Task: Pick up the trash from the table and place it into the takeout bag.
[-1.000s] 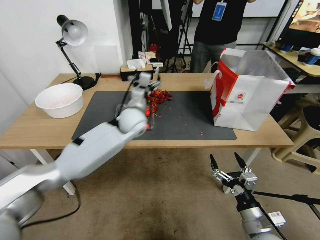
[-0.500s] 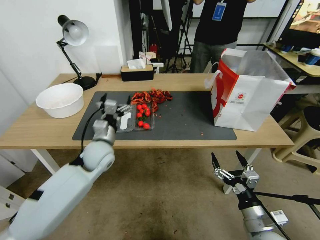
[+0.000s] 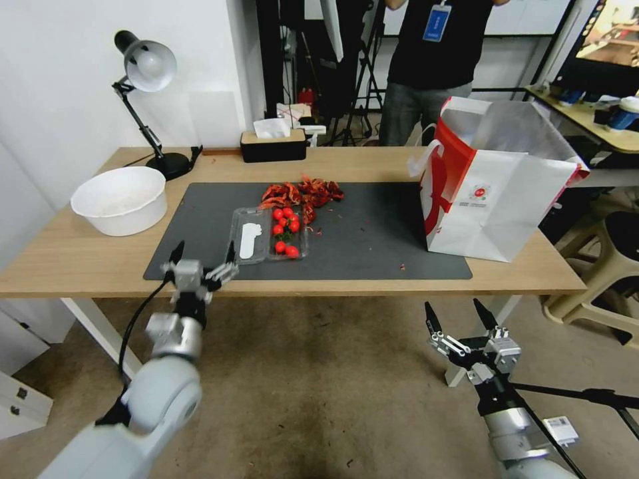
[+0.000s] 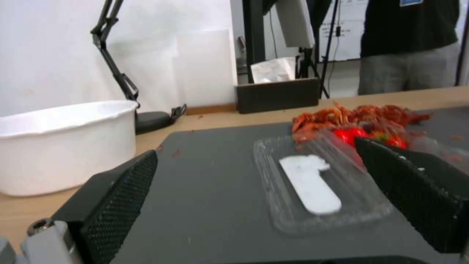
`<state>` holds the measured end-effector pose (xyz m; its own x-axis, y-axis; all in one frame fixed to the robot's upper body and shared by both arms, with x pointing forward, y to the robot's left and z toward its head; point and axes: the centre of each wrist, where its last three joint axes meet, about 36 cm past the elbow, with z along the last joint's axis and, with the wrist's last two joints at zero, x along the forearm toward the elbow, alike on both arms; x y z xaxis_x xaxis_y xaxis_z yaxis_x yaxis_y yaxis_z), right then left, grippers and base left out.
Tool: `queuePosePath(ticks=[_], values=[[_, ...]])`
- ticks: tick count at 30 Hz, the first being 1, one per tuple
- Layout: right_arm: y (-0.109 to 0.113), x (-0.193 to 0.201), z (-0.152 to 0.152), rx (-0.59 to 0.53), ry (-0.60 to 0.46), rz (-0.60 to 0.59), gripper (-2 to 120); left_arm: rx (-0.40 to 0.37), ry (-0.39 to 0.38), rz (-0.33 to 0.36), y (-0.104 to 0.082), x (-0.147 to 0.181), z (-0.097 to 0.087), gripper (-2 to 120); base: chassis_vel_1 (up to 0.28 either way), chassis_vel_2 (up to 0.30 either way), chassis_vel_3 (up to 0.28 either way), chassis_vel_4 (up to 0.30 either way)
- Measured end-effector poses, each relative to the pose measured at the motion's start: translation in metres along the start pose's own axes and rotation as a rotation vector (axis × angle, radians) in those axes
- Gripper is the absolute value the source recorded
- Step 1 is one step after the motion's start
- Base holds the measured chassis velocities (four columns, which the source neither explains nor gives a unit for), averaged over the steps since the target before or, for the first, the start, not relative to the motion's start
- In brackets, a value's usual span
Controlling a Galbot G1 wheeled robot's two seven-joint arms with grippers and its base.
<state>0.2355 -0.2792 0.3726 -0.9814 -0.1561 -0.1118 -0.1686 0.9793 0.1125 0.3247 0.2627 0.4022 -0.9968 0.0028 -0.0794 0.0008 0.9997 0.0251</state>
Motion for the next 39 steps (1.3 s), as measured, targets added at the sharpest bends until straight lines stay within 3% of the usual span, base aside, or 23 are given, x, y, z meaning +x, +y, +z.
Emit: queuePosePath(ticks=[7, 16, 39], values=[[0.004, -0.004, -0.002, -0.007, 0.010, 0.029, 100, 0.044, 0.012, 0.016, 0.009, 0.034, 0.008, 100, 0.000, 0.000, 0.000, 0.000], [0.009, -0.011, -0.004, -0.019, 0.037, 0.046, 100, 0.081, 0.028, -0.008, 0.003, 0.070, 0.028, 100, 0.000, 0.000, 0.000, 0.000], [0.012, -0.011, -0.001, -0.036, 0.066, 0.032, 100, 0.070, 0.018, -0.036, -0.004, 0.081, 0.038, 100, 0.000, 0.000, 0.000, 0.000]])
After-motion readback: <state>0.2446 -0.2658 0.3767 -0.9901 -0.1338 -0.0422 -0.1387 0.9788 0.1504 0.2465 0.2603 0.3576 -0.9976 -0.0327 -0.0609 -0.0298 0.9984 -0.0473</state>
